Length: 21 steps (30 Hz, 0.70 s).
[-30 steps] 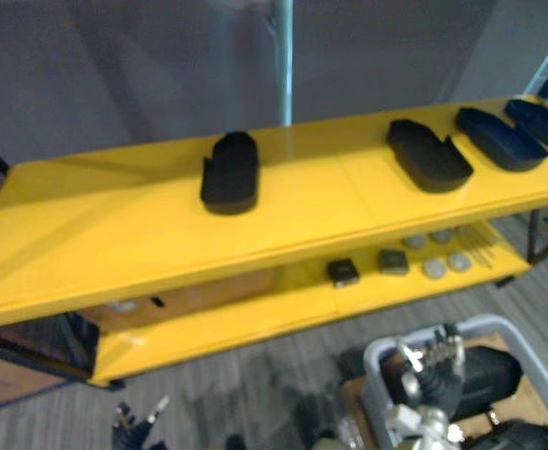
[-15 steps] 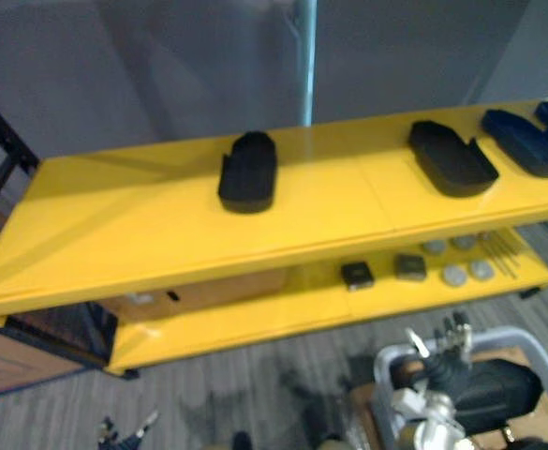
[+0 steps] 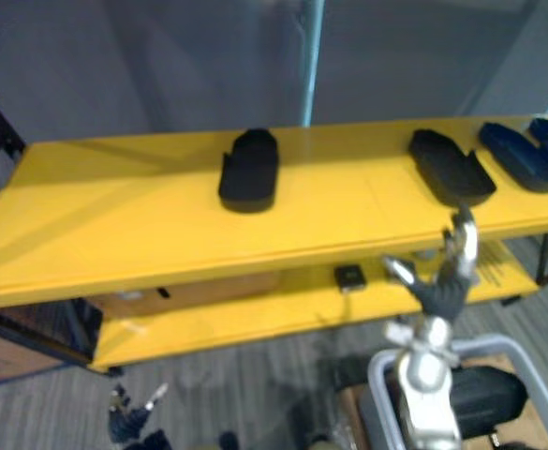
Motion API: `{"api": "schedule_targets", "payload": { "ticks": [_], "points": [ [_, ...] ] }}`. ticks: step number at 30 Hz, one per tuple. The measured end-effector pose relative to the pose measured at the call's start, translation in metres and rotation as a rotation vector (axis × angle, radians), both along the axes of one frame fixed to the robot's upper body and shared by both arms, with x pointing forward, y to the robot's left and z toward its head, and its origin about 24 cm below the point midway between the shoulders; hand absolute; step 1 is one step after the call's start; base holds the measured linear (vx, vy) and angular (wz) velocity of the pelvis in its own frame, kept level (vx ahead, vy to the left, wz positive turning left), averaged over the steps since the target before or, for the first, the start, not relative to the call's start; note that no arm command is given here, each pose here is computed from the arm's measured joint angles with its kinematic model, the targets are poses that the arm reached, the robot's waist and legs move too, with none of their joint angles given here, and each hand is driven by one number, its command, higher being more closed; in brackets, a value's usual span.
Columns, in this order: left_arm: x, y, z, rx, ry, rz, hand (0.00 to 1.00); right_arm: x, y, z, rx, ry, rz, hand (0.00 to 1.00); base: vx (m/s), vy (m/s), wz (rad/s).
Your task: Walk over and take plastic housings, then place them on the shelf
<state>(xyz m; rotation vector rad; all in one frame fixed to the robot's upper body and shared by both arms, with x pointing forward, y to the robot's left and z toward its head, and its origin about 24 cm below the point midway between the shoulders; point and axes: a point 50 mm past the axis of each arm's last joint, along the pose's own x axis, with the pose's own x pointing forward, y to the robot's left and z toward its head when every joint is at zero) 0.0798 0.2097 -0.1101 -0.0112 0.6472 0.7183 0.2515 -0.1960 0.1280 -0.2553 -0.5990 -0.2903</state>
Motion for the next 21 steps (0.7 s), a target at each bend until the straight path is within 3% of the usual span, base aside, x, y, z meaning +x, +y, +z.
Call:
{"api": "schedule_targets", "payload": {
  "ticks": [7, 21],
  "points": [
    [-0.015, 0.014, -0.012, -0.012, 0.091, 0.015, 0.0, 0.062, 0.024, -0.018, -0.301, 0.362, 0.074, 0.0, -0.03, -0.002, 0.24],
    [-0.009, 0.011, -0.014, -0.049, 0.082, -0.072, 0.0, 0.105, 0.027, -0.039, -0.626, 0.599, -0.001, 0.0, -0.01, -0.008, 0.16]
  ]
}}
